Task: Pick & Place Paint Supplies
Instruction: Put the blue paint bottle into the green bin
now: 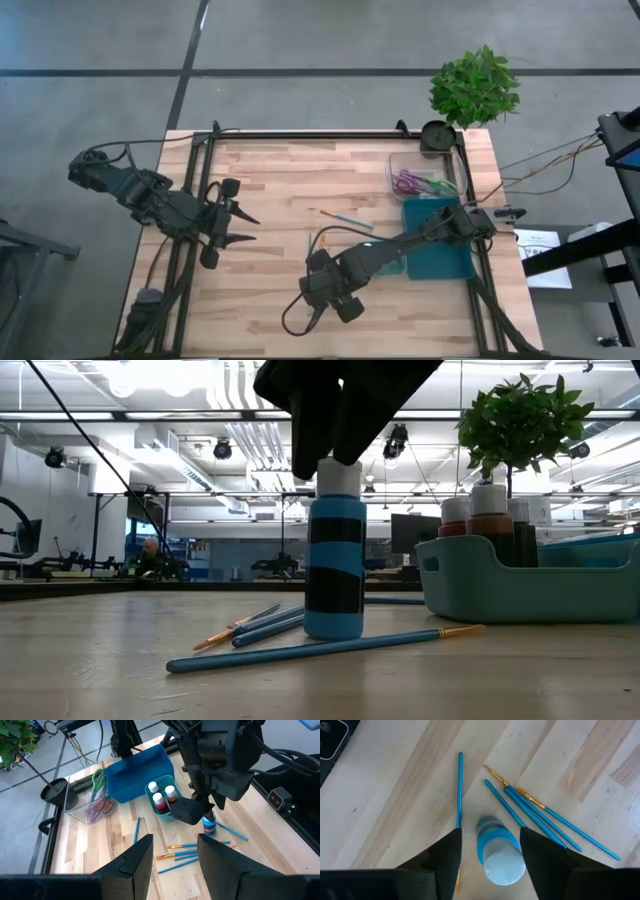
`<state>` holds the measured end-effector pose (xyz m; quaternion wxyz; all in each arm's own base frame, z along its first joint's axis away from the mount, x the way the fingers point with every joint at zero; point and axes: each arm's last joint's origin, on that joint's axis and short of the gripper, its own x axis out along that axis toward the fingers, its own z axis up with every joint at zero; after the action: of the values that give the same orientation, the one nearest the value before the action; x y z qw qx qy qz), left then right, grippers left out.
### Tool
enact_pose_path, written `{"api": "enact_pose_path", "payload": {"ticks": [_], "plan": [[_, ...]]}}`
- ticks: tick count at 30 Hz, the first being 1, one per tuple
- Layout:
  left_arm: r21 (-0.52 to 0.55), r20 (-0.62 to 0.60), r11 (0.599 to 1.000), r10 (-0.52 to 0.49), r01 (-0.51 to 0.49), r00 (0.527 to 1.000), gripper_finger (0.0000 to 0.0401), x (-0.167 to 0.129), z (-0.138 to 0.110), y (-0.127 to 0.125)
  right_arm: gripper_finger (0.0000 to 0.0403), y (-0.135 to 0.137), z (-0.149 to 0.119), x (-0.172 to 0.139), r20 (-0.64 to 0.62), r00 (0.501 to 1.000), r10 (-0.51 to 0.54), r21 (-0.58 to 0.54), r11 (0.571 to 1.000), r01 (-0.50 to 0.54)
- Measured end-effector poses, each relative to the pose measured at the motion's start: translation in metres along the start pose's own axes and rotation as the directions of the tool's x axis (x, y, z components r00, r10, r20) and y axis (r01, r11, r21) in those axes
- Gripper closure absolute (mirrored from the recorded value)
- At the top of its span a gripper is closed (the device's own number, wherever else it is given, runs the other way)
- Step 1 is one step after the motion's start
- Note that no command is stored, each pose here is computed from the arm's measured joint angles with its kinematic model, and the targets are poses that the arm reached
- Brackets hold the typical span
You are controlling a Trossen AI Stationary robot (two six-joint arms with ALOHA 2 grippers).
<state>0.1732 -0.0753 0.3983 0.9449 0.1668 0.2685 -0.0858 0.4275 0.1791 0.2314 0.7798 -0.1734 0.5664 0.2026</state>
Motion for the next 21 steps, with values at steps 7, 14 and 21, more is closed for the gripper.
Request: {"api": "enact_pose_path", "payload": {"ticks": [7,14,21], "plan": [[-0.011,-0.003,1.000,-0.016,0.016,1.000,0.0239,0.0000,-0.0005,-0.0005,0.0177,-0.0003,-0.0021,0.0012,-0.018,1.000,0.000,0.001,1.000,0.000],[-0.014,-0.003,1.000,-0.017,0.017,1.000,0.0239,0.0000,-0.0004,-0.0005,0.0177,-0.0019,-0.0055,0.0052,-0.042,0.999,-0.019,-0.023,1.000,0.019],[-0.014,-0.003,1.000,-0.017,0.017,1.000,0.0239,0.0000,-0.0005,-0.0005,0.0177,-0.0029,-0.0068,0.0050,-0.058,0.997,-0.049,-0.046,0.998,0.047]]}}
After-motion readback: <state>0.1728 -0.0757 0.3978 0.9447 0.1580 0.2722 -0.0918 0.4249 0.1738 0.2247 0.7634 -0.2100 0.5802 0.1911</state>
